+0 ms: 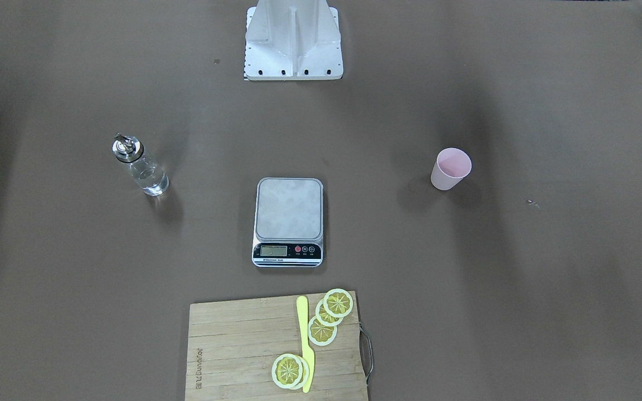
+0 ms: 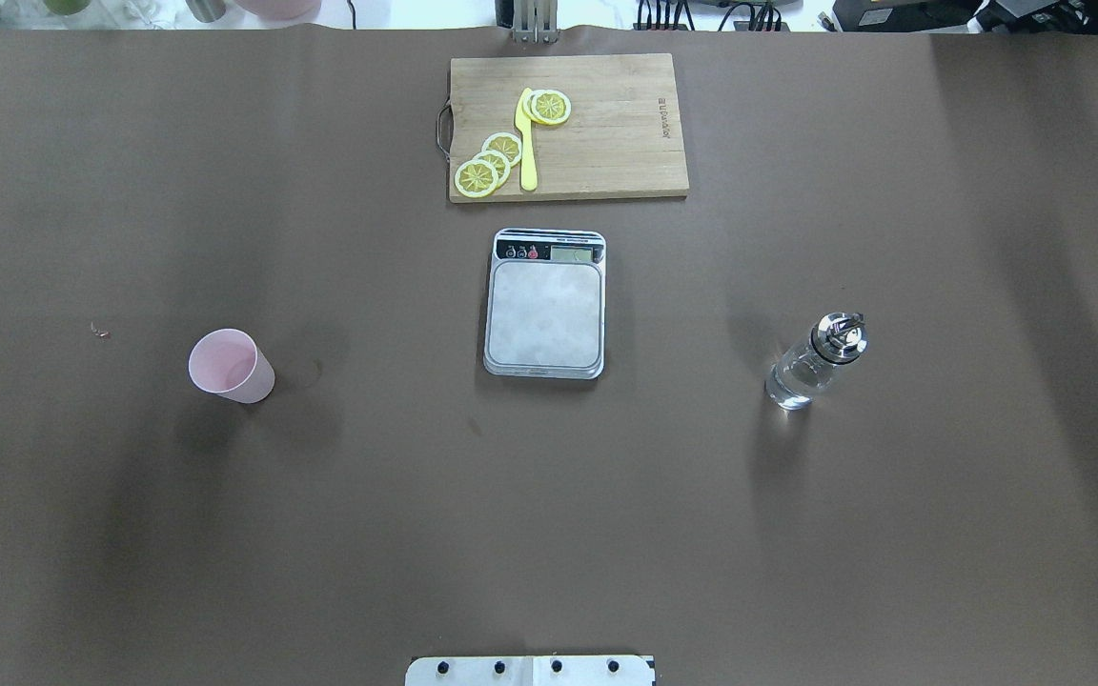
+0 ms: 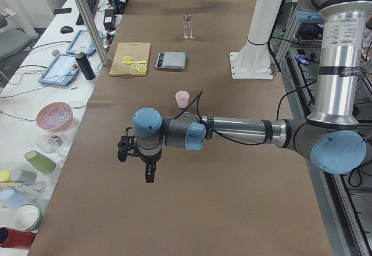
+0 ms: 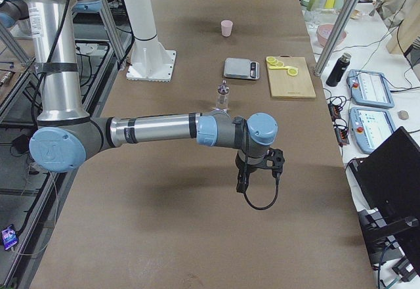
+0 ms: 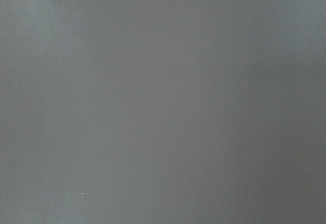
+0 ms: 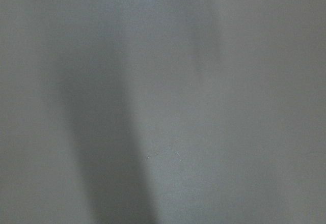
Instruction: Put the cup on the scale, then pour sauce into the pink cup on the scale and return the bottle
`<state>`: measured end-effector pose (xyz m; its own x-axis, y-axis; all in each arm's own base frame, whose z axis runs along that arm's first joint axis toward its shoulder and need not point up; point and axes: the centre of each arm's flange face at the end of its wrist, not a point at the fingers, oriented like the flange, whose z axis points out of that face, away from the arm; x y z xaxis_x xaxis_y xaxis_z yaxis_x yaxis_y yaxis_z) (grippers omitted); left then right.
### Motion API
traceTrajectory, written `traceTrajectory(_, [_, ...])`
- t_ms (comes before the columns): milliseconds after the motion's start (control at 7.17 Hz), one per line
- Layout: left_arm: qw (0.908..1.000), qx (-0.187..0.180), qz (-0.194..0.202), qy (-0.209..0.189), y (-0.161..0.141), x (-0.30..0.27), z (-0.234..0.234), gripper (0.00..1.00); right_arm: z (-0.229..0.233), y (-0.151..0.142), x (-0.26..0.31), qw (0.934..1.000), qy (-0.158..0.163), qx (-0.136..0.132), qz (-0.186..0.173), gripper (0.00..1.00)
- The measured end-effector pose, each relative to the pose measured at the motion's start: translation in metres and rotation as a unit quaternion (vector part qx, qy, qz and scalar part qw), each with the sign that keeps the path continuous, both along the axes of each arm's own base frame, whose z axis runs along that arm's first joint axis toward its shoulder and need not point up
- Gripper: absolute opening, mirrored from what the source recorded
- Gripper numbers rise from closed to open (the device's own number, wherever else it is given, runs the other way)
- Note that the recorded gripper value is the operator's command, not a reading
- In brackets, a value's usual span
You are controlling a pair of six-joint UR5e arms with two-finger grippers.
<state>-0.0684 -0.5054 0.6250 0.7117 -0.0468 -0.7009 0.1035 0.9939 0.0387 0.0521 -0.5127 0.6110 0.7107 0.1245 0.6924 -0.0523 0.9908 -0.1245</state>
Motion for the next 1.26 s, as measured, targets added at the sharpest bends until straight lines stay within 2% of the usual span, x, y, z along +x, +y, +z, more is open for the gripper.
traceTrajectory(1256, [1.0000, -0.001, 0.000, -0.001, -0.0013, 0.0015, 0.0018, 0.99, -0.0039, -0.0035, -0.0002, 1.0000, 0.000, 0.003, 0.001, 1.00])
